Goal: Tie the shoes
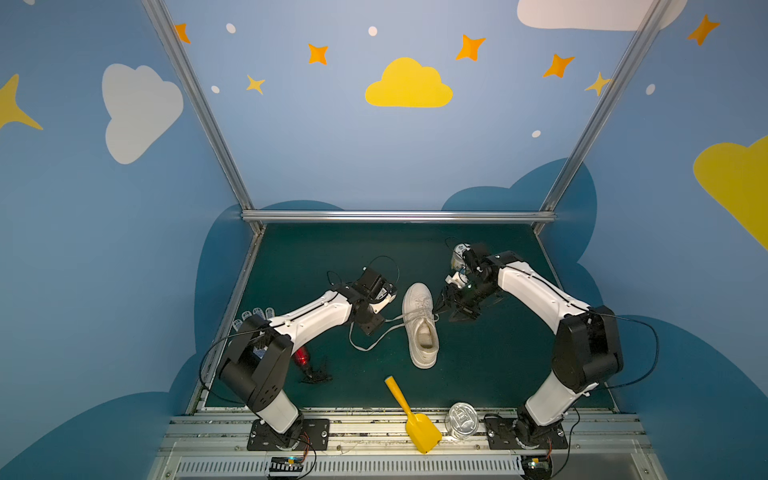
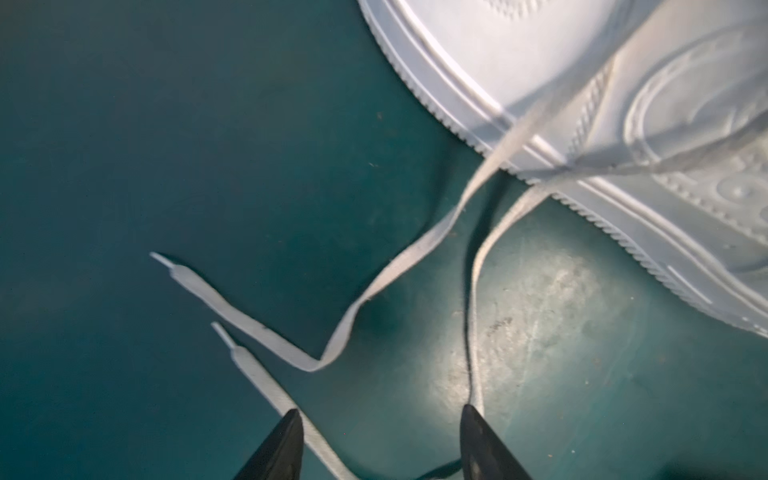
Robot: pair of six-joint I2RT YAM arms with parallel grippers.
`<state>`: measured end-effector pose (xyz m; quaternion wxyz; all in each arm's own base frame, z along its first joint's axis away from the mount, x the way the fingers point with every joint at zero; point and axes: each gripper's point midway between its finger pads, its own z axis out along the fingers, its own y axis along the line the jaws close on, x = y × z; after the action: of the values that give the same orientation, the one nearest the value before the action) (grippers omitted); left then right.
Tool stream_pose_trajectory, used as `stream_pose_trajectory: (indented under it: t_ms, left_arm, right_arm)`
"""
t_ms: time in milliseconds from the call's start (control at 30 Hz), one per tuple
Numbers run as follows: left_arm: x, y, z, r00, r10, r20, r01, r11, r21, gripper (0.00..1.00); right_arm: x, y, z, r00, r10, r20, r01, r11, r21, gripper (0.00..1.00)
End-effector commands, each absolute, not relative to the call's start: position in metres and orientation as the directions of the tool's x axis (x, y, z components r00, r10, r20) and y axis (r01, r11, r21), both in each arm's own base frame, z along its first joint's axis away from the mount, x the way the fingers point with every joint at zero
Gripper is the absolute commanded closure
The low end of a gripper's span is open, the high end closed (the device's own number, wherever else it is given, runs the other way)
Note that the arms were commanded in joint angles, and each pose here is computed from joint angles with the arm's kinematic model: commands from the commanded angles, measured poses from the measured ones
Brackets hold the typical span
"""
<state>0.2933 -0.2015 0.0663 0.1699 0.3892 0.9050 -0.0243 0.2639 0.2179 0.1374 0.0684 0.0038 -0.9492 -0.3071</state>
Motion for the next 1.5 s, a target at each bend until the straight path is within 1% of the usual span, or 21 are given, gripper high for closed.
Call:
stream_pose_trajectory:
  t_ms: [0,167,433,500,600,733,900,1167,1267,1367,1467]
  left_arm:
    - [0.282,-0.207,0.059,-0.679,0.665,-0.312,0.686,0.726,0.056,0.39]
    - [0.274,-0.228,0.049,-0.698,0.648,-0.306,0.679,0.734,0.006,0.39]
    - [0.278,-0.255,0.035,-0.696,0.626,-0.353,0.684,0.727,-0.058,0.39]
    - [0.281,-0.263,0.034,-0.699,0.619,-0.358,0.685,0.724,-0.085,0.40]
    - [0.281,-0.268,0.028,-0.707,0.622,-0.337,0.685,0.720,-0.107,0.42]
    - [0.281,-0.270,0.025,-0.704,0.620,-0.347,0.688,0.717,-0.113,0.46]
    - [0.285,-0.276,0.025,-0.692,0.614,-0.379,0.695,0.709,-0.120,0.54]
    - [0.290,-0.283,0.020,-0.685,0.602,-0.410,0.698,0.704,-0.133,0.59]
    - [0.291,-0.281,0.015,-0.685,0.607,-0.403,0.697,0.707,-0.118,0.61]
    - [0.288,-0.276,0.007,-0.687,0.623,-0.374,0.698,0.709,-0.100,0.62]
    - [0.286,-0.269,0.002,-0.681,0.641,-0.354,0.700,0.712,-0.055,0.62]
  right_arm:
    - [0.260,0.215,0.152,-0.992,-0.049,0.114,0.030,0.800,0.600,0.33]
    - [0.260,0.208,0.158,-0.994,-0.043,0.102,0.028,0.797,0.603,0.33]
    - [0.260,0.198,0.163,-0.996,-0.024,0.090,0.037,0.784,0.619,0.34]
    - [0.259,0.195,0.161,-0.995,-0.020,0.102,0.048,0.782,0.622,0.34]
    - [0.258,0.192,0.161,-0.995,-0.016,0.101,0.051,0.783,0.620,0.34]
    - [0.259,0.188,0.163,-0.995,-0.009,0.096,0.053,0.782,0.621,0.35]
    - [0.259,0.189,0.161,-0.994,-0.006,0.105,0.061,0.780,0.623,0.35]
    - [0.258,0.188,0.165,-0.995,-0.012,0.102,0.054,0.784,0.618,0.36]
    - [0.258,0.187,0.166,-0.995,-0.012,0.103,0.054,0.785,0.618,0.36]
    - [0.258,0.188,0.167,-0.994,-0.011,0.104,0.056,0.783,0.620,0.37]
    - [0.258,0.188,0.168,-0.995,-0.010,0.102,0.056,0.782,0.621,0.37]
